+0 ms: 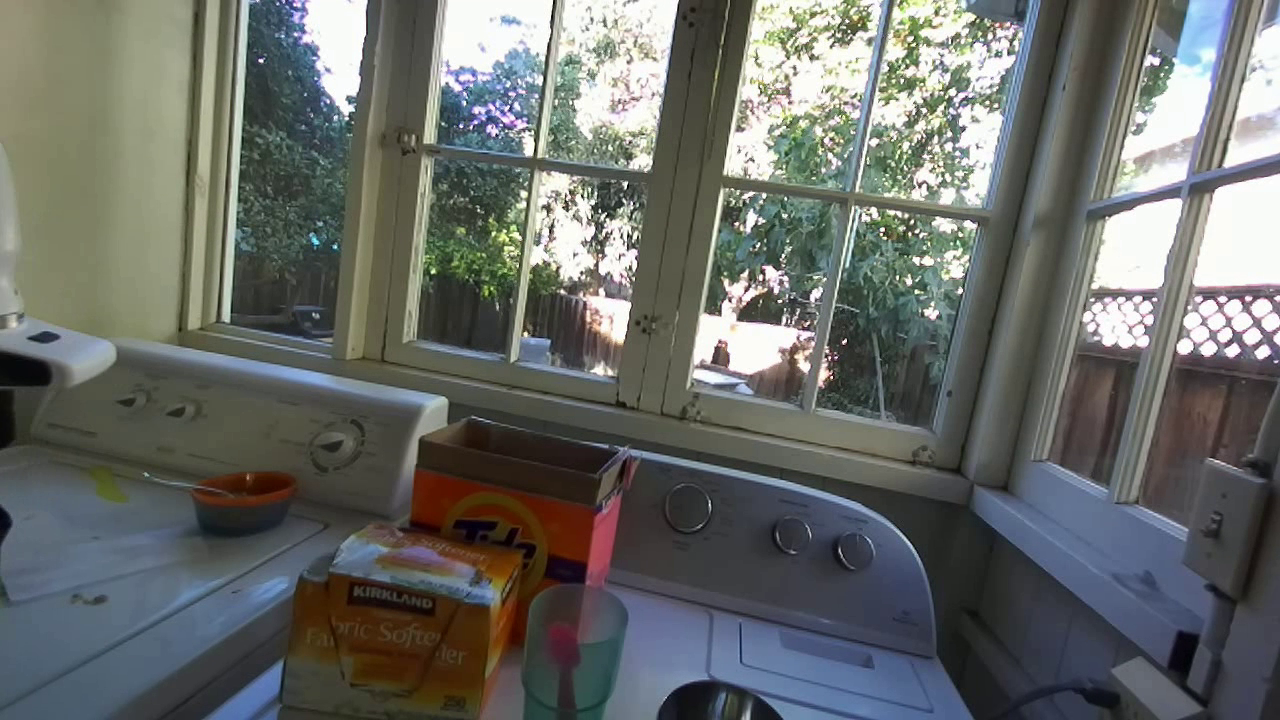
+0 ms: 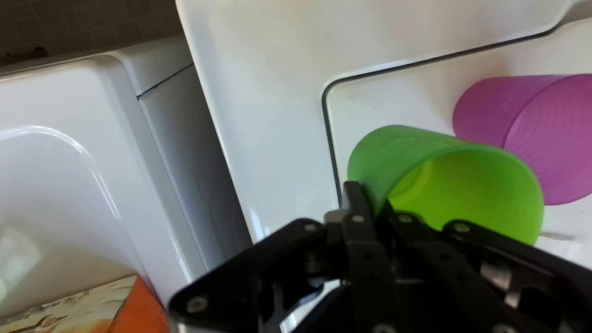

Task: Move the green bowl to the left (Action not fully visible)

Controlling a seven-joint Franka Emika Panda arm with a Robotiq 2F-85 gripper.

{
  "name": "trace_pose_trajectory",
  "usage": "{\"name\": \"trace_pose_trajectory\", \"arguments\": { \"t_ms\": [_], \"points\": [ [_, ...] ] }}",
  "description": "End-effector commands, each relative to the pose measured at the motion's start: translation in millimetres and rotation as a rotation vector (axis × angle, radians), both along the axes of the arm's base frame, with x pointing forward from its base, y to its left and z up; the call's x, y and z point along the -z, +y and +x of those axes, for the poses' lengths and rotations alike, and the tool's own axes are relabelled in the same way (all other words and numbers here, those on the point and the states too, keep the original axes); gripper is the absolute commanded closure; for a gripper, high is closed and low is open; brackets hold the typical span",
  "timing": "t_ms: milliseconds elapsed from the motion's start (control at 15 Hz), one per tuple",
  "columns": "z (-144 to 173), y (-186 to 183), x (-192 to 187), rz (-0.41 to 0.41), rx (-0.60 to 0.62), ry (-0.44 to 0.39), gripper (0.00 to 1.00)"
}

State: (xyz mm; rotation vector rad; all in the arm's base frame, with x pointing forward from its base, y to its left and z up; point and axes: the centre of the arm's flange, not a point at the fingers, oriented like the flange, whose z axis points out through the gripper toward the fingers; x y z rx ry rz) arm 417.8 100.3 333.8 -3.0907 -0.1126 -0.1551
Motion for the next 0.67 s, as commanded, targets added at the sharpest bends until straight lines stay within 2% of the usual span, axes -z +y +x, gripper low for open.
{"name": "trace_pose_trajectory", "arguments": {
  "t_ms": [0, 600],
  "points": [
    [-28.7, 3.6, -19.2, -0.012, -0.02, -0.03, 0.99],
    [-48.6, 21.7, -41.4, -0.017, -0.095, -0.087, 0.99]
  ]
}}
